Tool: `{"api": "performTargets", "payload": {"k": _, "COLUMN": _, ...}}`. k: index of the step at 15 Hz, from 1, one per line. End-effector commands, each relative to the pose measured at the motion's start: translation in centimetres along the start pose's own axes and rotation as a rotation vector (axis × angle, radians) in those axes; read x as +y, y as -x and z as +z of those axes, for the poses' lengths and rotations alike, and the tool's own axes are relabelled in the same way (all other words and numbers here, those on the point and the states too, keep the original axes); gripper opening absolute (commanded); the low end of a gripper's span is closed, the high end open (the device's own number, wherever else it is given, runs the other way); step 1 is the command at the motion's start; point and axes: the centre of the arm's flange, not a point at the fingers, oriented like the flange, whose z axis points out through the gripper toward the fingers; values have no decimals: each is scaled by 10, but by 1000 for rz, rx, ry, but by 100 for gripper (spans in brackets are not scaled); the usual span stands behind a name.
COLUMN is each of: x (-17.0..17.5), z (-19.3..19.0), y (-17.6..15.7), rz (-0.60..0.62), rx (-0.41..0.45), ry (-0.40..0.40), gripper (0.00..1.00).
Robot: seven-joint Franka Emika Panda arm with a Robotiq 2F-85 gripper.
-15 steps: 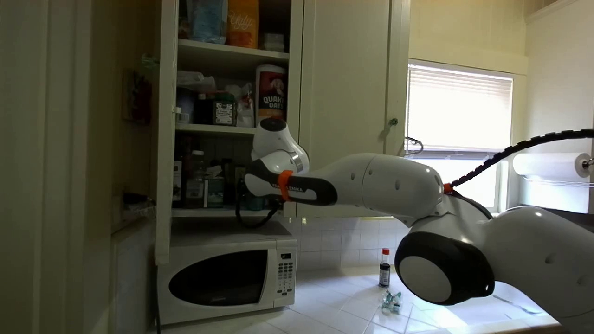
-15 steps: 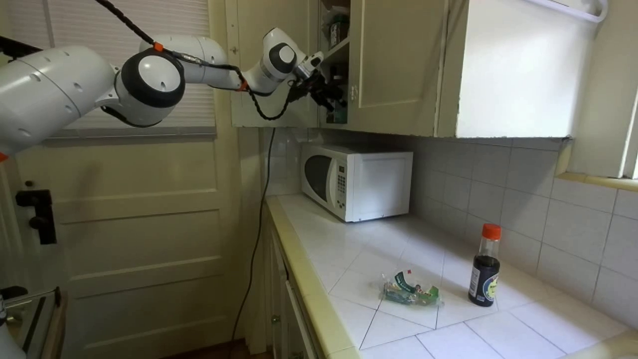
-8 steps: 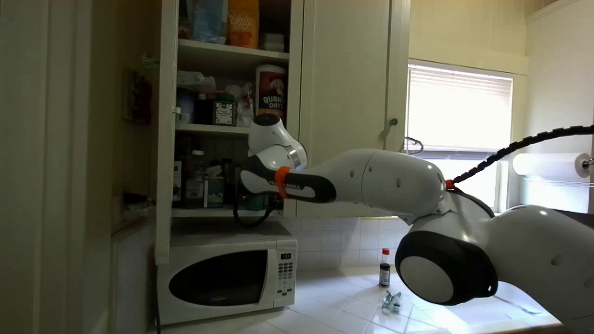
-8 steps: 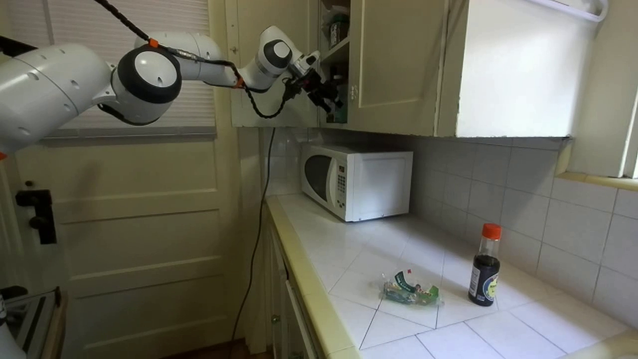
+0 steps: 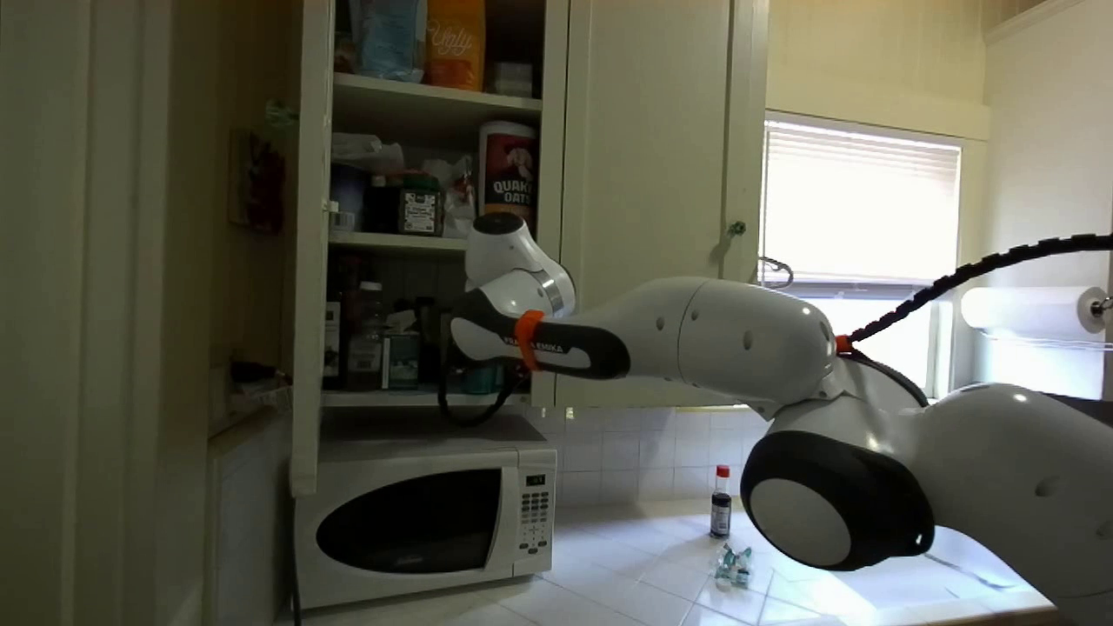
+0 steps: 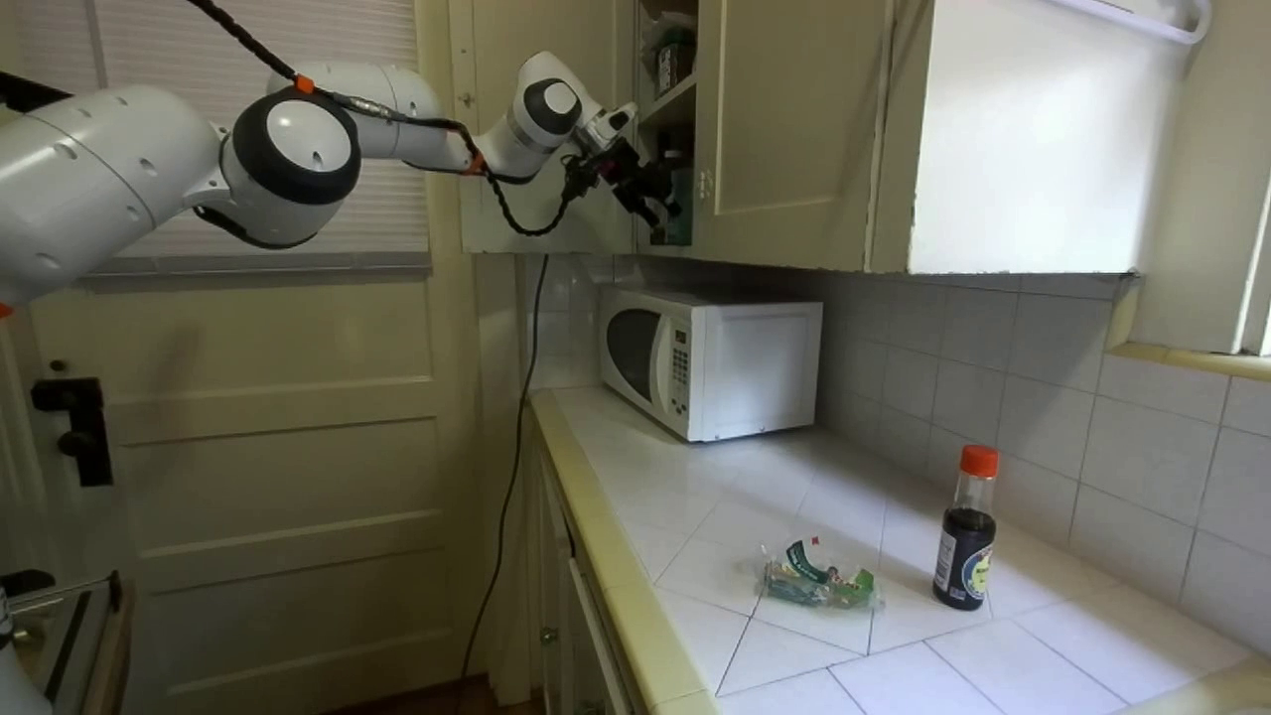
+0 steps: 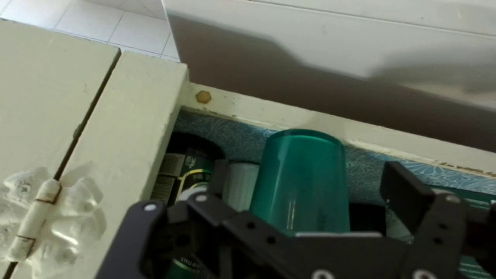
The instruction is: Put the blue cup in the open upper cabinet then close the cabinet.
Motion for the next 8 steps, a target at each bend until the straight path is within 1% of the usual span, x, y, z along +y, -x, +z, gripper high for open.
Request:
{"api": "performTargets", "payload": {"k": 1, "x": 26, "z": -43, "y": 41, "rz": -82, "rx": -26, "ry": -86, "gripper": 100}}
{"api": "performTargets", "payload": {"k": 2, "x": 27, "z": -51, "y": 41, "rz": -95, "rx": -19, "ry": -115, "gripper": 100}}
{"api": "performTargets", "payload": {"k": 3, "x": 29, "z": -61, "y": 42, "rz": -111, "rx": -12, "ry": -167, "gripper": 100}}
{"api": "performTargets", "payload": {"k": 4, "x": 31, "z": -71, "y": 42, "rz": -116, "rx": -8, "ry": -199, "gripper": 100}}
{"api": "performTargets", "payload": {"k": 8, "x": 39, "z": -103, "y": 33, "rz": -114, "rx": -15, "ry": -392, "gripper": 100}}
